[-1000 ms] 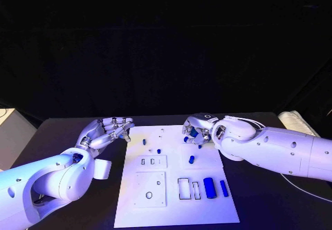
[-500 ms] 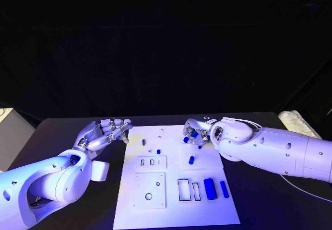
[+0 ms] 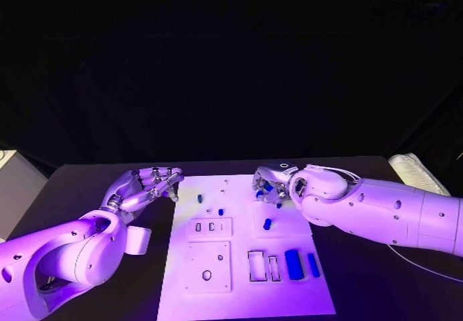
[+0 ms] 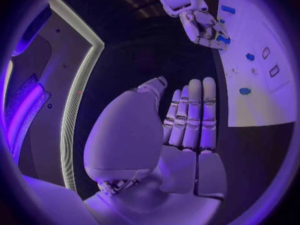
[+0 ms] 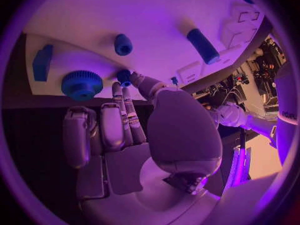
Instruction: Assemble the parts on the task board
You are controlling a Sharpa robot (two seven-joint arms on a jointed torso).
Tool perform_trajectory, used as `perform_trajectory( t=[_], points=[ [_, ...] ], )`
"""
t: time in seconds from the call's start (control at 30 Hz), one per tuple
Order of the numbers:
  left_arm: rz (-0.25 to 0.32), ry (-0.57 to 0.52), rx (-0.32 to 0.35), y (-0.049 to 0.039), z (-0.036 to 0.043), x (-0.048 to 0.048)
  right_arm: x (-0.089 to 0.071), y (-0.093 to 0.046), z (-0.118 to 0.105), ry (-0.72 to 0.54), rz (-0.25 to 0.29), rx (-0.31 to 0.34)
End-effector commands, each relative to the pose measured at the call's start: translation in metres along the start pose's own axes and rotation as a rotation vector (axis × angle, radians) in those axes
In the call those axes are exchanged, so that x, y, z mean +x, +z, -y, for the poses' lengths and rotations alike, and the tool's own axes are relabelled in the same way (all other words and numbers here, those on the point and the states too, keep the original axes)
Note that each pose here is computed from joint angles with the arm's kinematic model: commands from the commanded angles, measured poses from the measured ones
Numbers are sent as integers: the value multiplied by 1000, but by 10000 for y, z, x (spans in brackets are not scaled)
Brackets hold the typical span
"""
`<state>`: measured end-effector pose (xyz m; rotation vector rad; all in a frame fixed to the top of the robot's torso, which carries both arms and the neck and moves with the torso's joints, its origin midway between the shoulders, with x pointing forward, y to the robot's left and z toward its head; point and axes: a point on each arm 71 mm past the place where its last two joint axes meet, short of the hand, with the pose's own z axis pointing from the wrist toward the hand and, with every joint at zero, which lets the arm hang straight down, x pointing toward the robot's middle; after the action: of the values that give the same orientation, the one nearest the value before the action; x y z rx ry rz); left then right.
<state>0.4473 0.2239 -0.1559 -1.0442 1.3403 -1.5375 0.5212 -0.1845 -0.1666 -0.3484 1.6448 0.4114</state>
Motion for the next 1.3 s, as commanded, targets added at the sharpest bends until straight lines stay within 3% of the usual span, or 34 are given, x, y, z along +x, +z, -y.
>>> perform_trajectory(
  t=[0.03,0.5,0.7,1.3],
  points=[
    [-18,-8,2,3,15,15,27,5,-30,-10,-19,-11],
    [-13,-5,-8,4,12,-9,24,10,-44,-26,24,2],
    [-11,-4,-11,5,10,-18,-16,6,-71,-23,83,-5],
    [-10,-7,-17,7,5,-27,-81,19,-191,6,174,-33]
  ],
)
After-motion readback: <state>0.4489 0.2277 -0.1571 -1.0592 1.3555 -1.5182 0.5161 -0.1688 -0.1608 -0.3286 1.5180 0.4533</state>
